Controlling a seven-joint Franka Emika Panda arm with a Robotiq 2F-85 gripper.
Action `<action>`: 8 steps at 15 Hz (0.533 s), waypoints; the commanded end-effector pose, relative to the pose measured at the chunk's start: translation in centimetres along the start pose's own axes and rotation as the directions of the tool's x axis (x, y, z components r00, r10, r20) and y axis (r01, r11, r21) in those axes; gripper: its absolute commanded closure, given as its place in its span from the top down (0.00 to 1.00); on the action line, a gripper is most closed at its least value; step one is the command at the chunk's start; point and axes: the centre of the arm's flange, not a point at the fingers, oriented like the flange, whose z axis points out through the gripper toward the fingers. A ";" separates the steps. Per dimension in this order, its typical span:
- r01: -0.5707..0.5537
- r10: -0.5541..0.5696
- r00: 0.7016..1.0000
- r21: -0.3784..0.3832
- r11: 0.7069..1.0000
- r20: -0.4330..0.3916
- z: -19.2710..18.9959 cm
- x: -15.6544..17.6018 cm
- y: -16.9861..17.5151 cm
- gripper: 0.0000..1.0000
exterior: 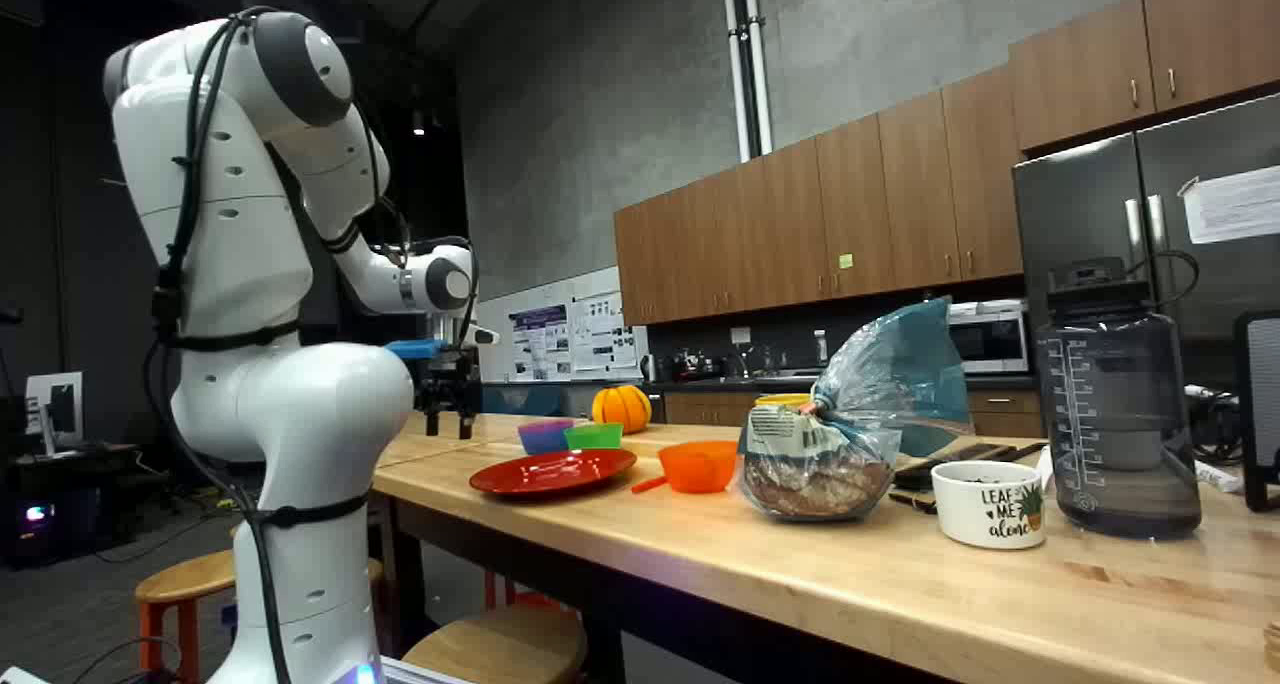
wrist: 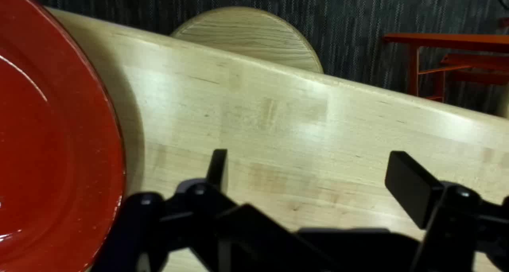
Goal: Put the orange pen inside the orange cup and she is now using grade 5
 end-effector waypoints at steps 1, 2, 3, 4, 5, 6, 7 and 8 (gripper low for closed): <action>0.000 0.000 1.000 0.000 1.000 0.000 0.0 0.0 0.0 1.00; -0.006 0.006 1.000 0.001 1.000 -0.004 0.0 0.2 0.3 1.00; -0.009 0.009 1.000 -0.001 1.000 -0.009 -0.2 0.4 0.6 1.00; -0.011 0.011 1.000 -0.003 1.000 -0.013 -0.4 0.6 1.0 1.00; -0.016 0.016 1.000 -0.006 1.000 -0.021 -0.6 0.8 1.5 1.00; -0.025 0.025 0.999 -0.010 1.000 -0.029 -0.7 1.1 2.0 1.00; -0.041 0.040 0.998 -0.016 0.999 -0.043 -0.9 1.5 2.9 1.00; -0.051 0.050 0.997 -0.017 0.999 -0.051 -1.1 1.9 3.7 1.00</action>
